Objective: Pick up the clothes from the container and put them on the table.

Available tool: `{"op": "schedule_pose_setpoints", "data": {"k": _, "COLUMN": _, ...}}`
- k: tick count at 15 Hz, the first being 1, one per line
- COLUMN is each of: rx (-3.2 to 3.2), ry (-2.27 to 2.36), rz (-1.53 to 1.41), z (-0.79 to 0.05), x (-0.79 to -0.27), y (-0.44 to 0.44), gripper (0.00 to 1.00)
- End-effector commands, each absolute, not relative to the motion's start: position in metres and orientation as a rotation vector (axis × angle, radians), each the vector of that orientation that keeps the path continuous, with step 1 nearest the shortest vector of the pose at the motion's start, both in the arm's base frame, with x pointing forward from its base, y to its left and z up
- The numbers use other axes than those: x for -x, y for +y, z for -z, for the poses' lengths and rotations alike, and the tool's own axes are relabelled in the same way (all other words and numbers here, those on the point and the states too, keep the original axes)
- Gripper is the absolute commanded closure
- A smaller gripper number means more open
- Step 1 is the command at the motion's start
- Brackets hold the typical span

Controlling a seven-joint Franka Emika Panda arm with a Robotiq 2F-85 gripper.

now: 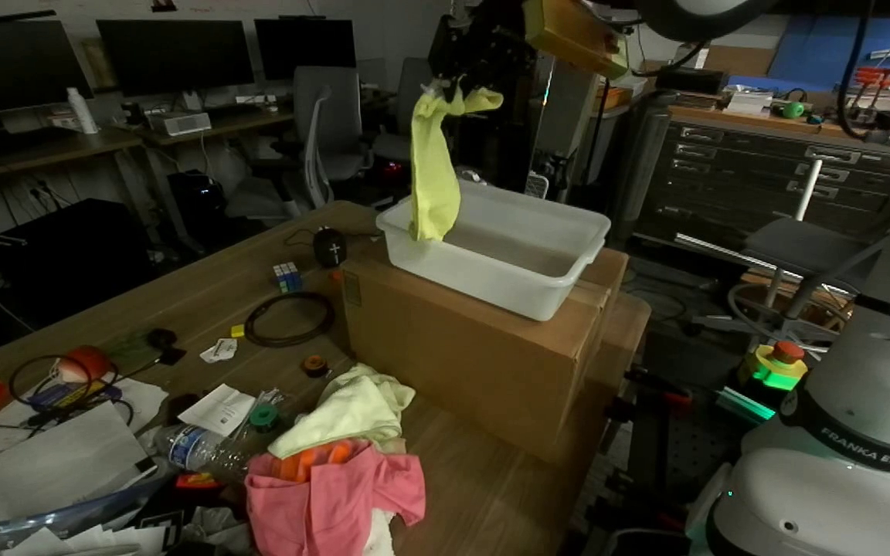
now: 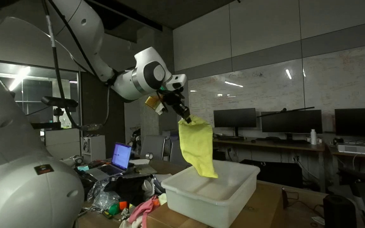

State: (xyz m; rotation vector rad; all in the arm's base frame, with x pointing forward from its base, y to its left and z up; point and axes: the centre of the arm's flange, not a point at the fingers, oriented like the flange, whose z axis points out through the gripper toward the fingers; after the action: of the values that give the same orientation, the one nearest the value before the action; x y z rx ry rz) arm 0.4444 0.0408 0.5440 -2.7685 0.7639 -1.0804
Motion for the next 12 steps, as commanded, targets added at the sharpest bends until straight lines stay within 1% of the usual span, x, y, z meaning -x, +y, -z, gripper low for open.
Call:
{"op": "schedule_pose_setpoints", "data": {"k": 1, "rx": 2.867, "ry": 0.492, "rz": 0.947, "z": -0.545, "x": -0.450, "y": 0.092, "gripper": 0.97}}
{"op": "schedule_pose_setpoints", "data": {"k": 7, "rx": 2.956, "ry": 0.004, "rz": 0.731, "z": -0.534, "x": -0.446, "y": 0.169, "gripper": 0.97}}
{"op": "schedule_pose_setpoints", "data": {"k": 10, "rx": 2.977, "ry": -0.241, "rz": 0.635, "z": -0.533, "x": -0.457, "y": 0.199, "gripper": 0.97}}
{"op": "schedule_pose_setpoints", "data": {"k": 12, "rx": 3.008, "ry": -0.320, "rz": 0.585, "z": -0.535, "x": -0.469, "y": 0.215, "gripper": 0.97}}
